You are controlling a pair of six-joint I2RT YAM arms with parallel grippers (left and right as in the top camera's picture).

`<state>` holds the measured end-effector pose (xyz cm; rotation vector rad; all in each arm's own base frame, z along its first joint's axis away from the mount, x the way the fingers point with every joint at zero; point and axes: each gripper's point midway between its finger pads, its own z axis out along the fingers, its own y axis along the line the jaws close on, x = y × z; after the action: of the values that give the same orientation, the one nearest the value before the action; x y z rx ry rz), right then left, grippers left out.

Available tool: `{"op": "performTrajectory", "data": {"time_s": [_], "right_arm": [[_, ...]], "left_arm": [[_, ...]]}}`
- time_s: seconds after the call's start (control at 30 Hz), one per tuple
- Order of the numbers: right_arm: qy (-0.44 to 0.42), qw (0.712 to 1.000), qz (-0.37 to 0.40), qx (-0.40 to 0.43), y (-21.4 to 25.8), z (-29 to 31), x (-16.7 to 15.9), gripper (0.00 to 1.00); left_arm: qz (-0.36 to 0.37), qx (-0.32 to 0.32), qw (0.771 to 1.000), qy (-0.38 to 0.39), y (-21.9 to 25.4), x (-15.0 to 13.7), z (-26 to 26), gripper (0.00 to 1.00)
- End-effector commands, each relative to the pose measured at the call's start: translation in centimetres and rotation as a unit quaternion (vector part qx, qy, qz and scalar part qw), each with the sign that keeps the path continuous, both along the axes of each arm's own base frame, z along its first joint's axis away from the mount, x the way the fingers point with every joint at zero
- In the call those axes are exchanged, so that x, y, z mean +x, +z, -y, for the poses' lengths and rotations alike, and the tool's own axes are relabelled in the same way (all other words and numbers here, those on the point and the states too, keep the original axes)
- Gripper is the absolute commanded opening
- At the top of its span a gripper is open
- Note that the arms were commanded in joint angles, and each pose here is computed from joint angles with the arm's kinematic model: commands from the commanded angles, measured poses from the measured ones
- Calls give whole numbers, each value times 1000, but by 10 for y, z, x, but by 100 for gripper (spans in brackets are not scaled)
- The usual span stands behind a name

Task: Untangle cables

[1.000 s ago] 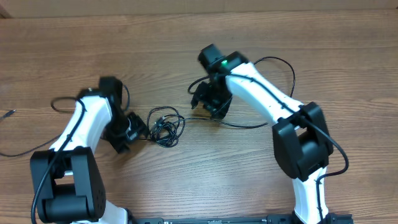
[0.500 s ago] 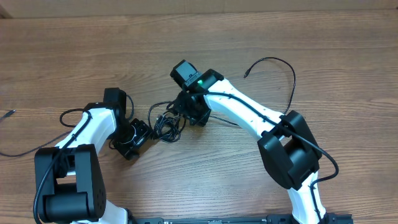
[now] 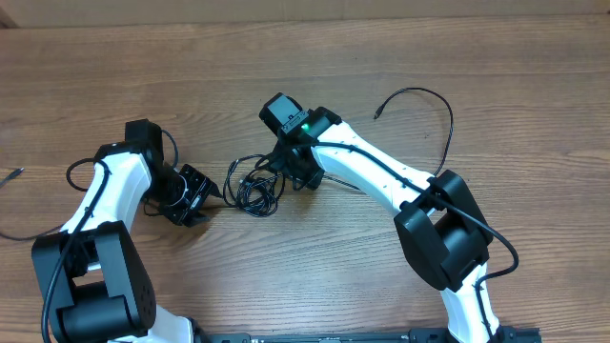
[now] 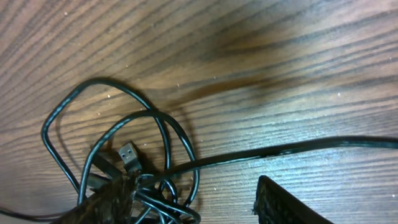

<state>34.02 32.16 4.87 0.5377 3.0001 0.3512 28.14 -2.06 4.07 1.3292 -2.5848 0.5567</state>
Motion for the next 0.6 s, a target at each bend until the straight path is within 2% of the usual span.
{"op": "performTrajectory", "data": {"time_s": [0.0, 0.23, 0.3, 0.57], "right_arm": [[-10, 1000, 16, -16, -3, 6, 7, 60], [-10, 1000, 17, -18, -3, 7, 7, 55], [-8, 1000, 17, -18, -3, 7, 7, 50], [-8, 1000, 14, -23, -4, 9, 5, 45]], "left_arm": [[-23, 21, 998, 49, 1, 2, -4, 54], [-54, 89, 991, 88, -10, -3, -3, 53], [-59, 97, 989, 94, -12, -2, 2, 51], [-47, 120, 986, 105, -17, 6, 13, 36]]}}
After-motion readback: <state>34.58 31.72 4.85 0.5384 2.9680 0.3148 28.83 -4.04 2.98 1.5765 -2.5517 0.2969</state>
